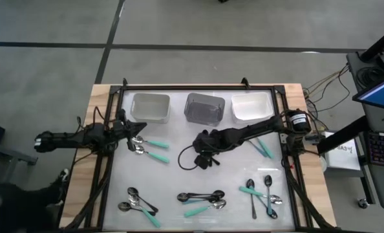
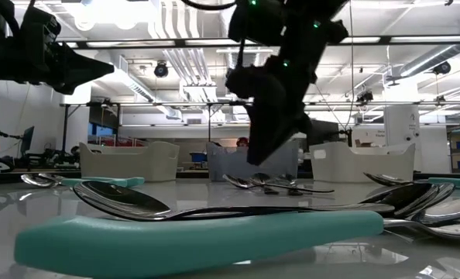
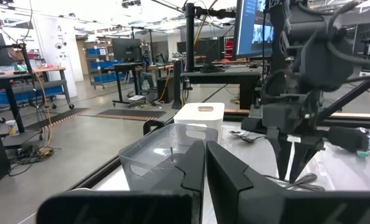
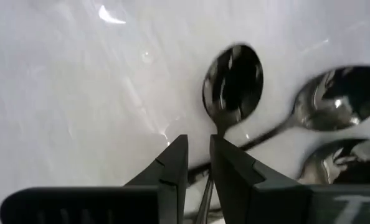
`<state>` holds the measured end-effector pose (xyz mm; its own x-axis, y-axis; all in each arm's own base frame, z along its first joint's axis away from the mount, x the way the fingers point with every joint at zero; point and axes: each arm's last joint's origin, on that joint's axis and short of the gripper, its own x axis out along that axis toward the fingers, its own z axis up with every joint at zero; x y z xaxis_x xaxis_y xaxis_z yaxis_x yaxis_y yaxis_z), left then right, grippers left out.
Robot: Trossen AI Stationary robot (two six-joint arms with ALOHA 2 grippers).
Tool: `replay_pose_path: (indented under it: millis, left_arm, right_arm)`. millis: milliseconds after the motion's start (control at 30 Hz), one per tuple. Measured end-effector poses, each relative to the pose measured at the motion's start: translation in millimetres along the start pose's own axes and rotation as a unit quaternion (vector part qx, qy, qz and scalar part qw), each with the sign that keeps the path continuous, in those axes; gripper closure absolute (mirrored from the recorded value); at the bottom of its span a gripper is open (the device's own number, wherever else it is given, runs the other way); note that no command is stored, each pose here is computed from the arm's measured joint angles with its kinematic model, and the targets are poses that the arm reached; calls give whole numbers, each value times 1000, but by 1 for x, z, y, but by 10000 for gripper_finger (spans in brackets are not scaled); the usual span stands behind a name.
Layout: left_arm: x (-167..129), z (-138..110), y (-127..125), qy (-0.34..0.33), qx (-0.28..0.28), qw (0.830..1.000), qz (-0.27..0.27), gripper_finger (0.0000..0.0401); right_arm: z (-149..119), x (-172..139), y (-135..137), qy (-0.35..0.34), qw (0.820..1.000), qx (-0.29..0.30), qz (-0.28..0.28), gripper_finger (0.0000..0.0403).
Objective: Sort silverware by color (type)
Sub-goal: Put the black spoon into the top black bin
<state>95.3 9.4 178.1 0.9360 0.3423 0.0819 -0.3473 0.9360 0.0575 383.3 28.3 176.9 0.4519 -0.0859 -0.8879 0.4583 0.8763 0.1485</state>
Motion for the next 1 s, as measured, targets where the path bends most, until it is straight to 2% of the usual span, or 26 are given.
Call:
replay_pose_path:
  millis: [167, 433, 667, 800, 900, 1000]
  left_arm:
    - [0, 0, 0, 0, 0, 1000, 0, 401]
    - [0, 0, 0, 0, 0, 1000, 0, 401]
    - [0, 0, 0, 0, 0, 1000, 0, 401]
    - [0, 0, 0, 0, 0, 1000, 0, 401]
    - [0, 0, 0, 0, 0, 1000, 0, 401]
    - [0, 0, 0, 0, 0, 1000, 0, 401]
  right_arm:
    - [9, -9, 4, -1, 1000, -16, 0, 344]
    - [3, -10, 0, 30, 999, -24, -20, 339]
    - [2, -10, 0, 32, 999, -38, -22, 284]
    - [0, -10, -1, 41, 999, -17, -25, 263]
    - [-4, -7, -3, 57, 998, 9, -23, 271]
    - [-10, -3, -3, 74, 997, 24, -17, 297]
